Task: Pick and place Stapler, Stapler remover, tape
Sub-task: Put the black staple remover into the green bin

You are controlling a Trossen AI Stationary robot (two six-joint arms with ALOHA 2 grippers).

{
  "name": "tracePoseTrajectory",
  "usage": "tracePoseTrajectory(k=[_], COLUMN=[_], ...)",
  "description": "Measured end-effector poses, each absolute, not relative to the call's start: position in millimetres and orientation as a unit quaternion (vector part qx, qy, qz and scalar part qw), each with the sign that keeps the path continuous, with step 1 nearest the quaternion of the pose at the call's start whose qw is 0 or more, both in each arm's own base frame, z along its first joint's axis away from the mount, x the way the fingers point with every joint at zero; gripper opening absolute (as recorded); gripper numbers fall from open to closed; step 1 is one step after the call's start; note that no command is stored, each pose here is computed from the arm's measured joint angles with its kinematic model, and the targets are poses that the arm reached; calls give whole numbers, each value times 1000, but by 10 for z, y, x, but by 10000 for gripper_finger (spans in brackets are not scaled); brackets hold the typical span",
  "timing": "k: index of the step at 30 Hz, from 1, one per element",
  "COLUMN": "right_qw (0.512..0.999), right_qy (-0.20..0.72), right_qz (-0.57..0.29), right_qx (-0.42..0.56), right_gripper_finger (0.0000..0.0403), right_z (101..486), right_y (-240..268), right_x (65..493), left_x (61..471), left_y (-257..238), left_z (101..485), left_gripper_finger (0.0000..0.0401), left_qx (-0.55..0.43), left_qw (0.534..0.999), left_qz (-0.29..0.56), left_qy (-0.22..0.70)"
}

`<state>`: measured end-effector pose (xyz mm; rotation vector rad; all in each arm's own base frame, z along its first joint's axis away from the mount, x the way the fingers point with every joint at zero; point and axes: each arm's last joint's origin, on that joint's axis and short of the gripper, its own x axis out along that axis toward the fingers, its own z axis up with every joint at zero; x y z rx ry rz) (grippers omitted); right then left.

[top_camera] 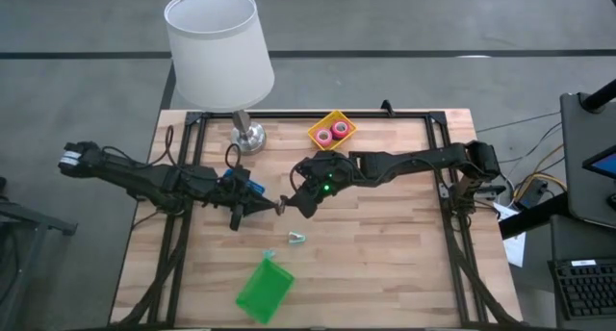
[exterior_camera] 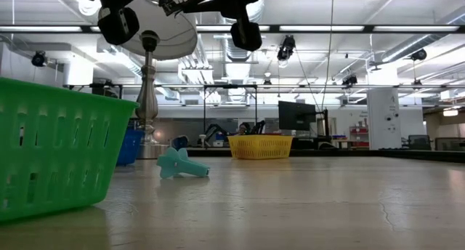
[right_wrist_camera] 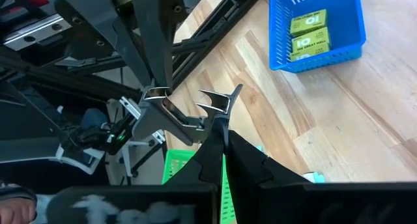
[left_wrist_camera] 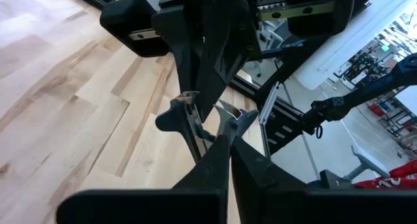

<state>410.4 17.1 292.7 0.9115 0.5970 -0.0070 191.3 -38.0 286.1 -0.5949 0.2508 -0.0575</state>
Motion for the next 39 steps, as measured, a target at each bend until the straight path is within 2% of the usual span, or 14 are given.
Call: tracePoseTrajectory(k=[6,9,19,24,28,33,39], right_qw=[855,855,859,874,884,892,885], right_qy=[284,286,329,339,334,328,366], right_qz=[-3,-3,-14,-39,-84,-101,-108], right_qx=[434,432,391,346,317,293,268], right_gripper_finger=[11,28,160,199,211,211,205], right_z=[2928,2922,2839,2790,2761,2761,2702], right_y=[171,172,168,127,38,-84,-141], right_x=[4104,4105,4052,4027,4016,4016,3959], left_x=[1912,1908,1869,1831,1864,1946,2118], left_y=[-387,-406,-496,-588,-716,-969,-1259], left_z=[2861,2860,2818,2731,2646,2439,2279], left_gripper_finger=[5,5,2,2,4,4,7], left_qx=[-305,-327,-375,-416,-451,-479,-513], left_qw=[943,932,889,845,812,774,758], left_qz=[-39,-66,-158,-180,-174,-140,-123], left_qy=[128,140,211,283,327,390,384])
